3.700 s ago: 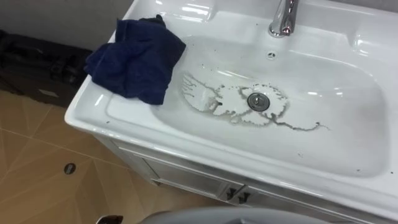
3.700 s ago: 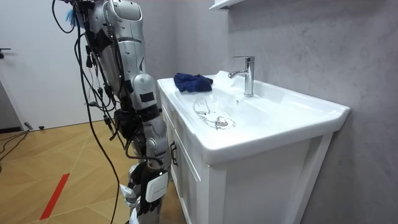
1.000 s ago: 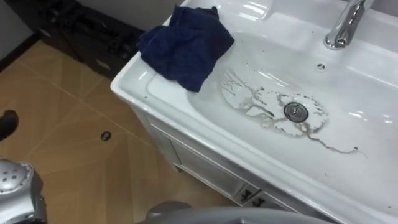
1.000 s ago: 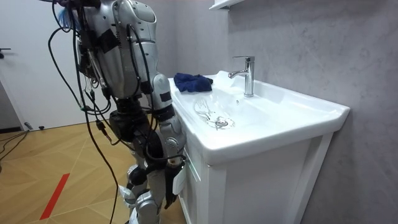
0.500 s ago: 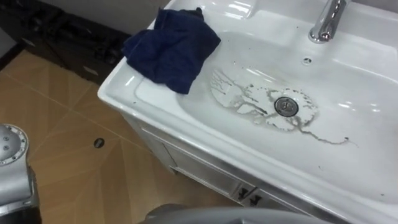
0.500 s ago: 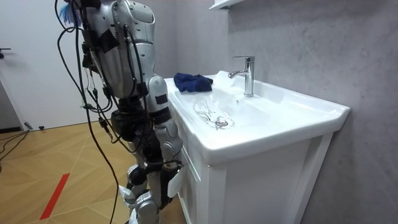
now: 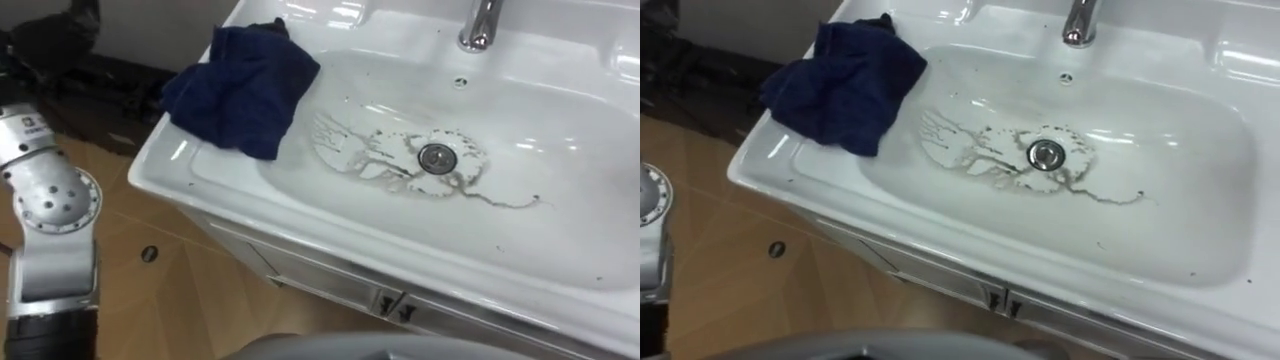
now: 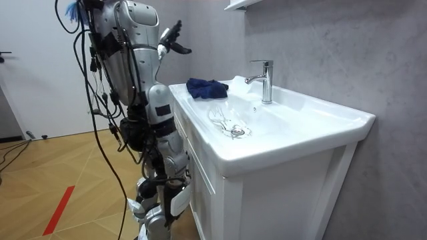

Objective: Wipe basin

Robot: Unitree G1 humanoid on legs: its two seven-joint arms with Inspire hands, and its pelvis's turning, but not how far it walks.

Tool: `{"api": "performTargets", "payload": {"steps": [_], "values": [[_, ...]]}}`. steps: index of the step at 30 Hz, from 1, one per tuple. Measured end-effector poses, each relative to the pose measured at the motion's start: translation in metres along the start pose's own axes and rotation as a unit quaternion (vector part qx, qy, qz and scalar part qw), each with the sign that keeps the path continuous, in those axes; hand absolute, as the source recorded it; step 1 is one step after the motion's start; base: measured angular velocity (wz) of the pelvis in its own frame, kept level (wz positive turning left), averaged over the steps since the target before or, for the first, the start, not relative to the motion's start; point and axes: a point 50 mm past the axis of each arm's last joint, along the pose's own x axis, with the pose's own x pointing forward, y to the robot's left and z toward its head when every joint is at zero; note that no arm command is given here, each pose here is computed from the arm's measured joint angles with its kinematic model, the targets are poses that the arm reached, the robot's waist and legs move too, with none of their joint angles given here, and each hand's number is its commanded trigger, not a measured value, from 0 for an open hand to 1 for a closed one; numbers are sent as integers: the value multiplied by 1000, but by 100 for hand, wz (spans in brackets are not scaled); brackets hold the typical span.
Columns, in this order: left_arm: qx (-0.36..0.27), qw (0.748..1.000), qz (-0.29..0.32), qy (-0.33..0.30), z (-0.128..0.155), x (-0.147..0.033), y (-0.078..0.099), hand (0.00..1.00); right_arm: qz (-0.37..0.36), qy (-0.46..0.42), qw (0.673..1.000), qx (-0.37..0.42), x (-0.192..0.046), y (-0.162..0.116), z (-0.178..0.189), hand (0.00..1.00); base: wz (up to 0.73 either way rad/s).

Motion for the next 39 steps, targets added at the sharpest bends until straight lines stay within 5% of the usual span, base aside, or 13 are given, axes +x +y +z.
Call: {"api": "performTargets", "payload": {"steps": [5, 17, 26, 39], "values": [[-5, 997, -75, -18, 8, -2, -23, 0, 5, 2, 1000, 1, 0, 1, -1, 0, -4], [-5, 990, -142, 1, 1, -2, -48, 0, 6, 17, 1000, 7, 0, 2, -5, 0, -12], [33, 979, -179, 86, -38, -17, -57, 0, -7, 29, 999, 30, 1, 1, -9, 0, -6], [60, 957, -241, 149, -55, -32, -68, 0, -4, 39, 998, 40, 1, 3, -7, 0, 0]]}}
